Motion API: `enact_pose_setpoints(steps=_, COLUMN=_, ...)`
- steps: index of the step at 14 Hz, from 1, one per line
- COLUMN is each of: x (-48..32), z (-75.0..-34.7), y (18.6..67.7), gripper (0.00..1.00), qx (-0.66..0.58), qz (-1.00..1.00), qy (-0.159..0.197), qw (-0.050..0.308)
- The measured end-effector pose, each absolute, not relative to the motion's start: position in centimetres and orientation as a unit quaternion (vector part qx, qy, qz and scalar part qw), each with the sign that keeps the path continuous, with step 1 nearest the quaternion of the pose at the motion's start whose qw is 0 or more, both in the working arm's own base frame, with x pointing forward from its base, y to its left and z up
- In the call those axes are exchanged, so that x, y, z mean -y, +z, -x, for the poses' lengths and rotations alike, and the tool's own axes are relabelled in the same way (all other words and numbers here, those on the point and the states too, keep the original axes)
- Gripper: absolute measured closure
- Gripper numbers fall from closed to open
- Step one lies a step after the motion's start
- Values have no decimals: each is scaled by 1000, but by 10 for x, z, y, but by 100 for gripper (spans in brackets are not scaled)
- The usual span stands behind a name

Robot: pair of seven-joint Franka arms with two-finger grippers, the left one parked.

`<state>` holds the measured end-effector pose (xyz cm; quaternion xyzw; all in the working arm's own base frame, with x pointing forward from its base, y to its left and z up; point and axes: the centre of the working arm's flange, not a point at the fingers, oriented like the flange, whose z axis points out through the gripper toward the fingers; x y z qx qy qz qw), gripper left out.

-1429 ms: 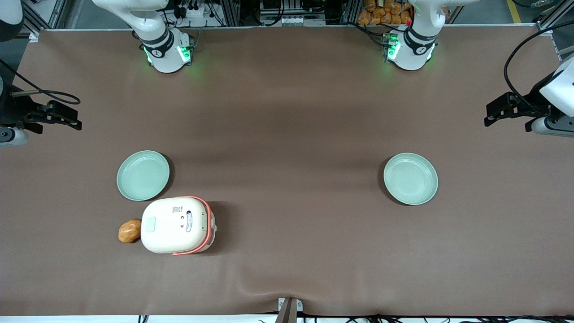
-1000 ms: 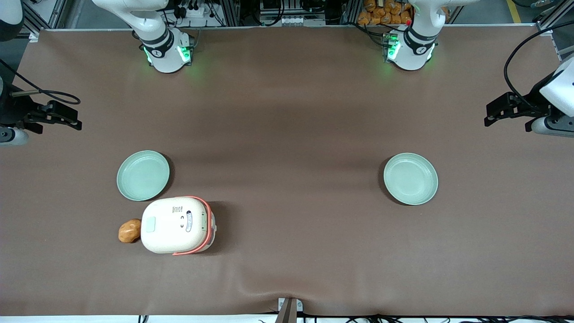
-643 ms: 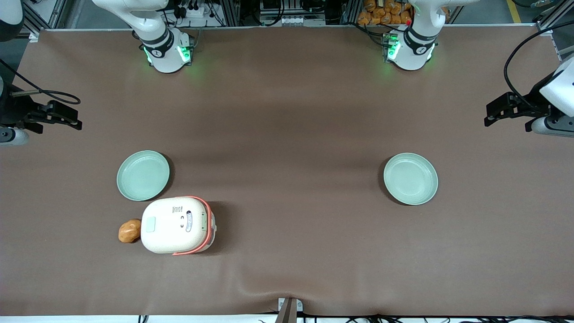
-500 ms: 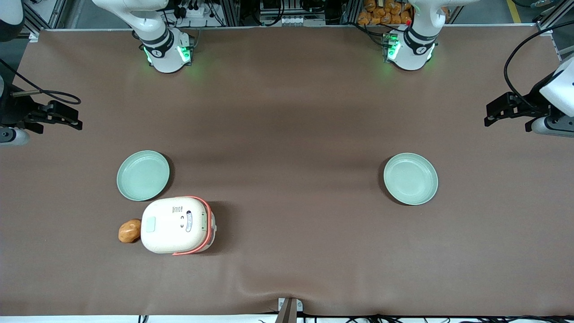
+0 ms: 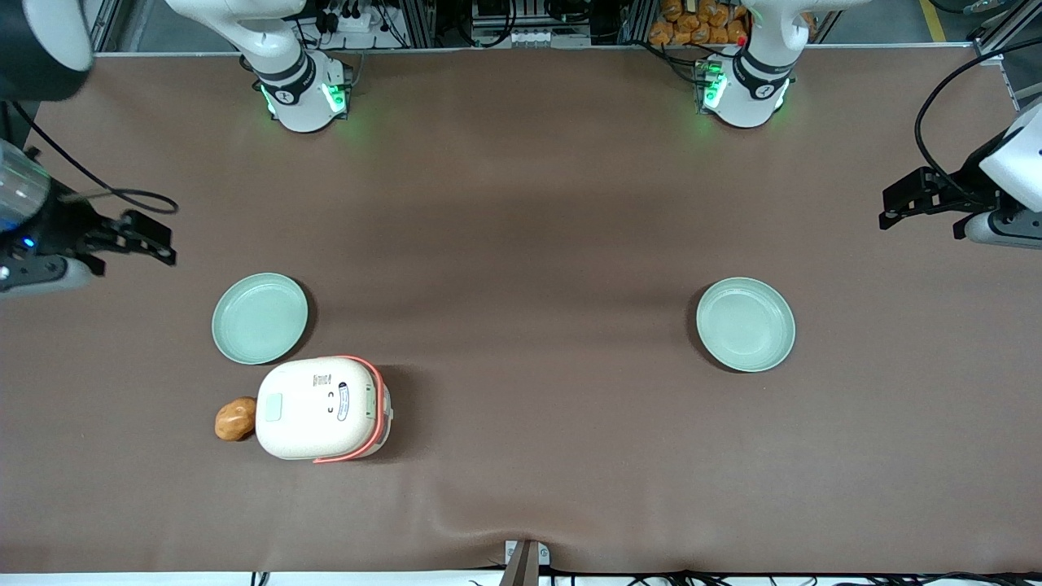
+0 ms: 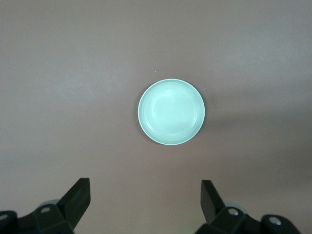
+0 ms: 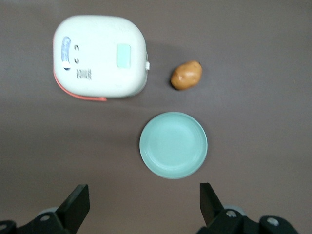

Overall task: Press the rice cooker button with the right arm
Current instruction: 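Move the right gripper over the white rice cooker's display panel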

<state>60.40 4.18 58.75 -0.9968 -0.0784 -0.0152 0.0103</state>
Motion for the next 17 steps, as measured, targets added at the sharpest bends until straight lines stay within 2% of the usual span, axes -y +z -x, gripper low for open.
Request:
enact_pose_setpoints(steps=3, x=-62, z=-626, y=565, gripper=4, qx=92, qz=995, qy=-47, qw=11)
enact_pose_setpoints(steps=5, x=-73, z=-642, y=552, gripper=23, qx=99, qz=992, qy=-75, qw=12)
enact_pose_setpoints(steps=6, x=-76, z=-648, y=544, gripper=37, qx=101, qz=991, qy=-83, qw=13)
enact_pose_setpoints(steps=11, x=-81, z=-673, y=490, gripper=90, qx=101, qz=991, qy=-85, qw=14)
enact_pose_setpoints(steps=12, x=-82, z=-678, y=479, gripper=97, qx=101, qz=991, qy=-88, qw=14)
enact_pose_setpoints(steps=17, x=-98, z=-699, y=447, gripper=99, qx=110, qz=986, qy=-127, qw=16)
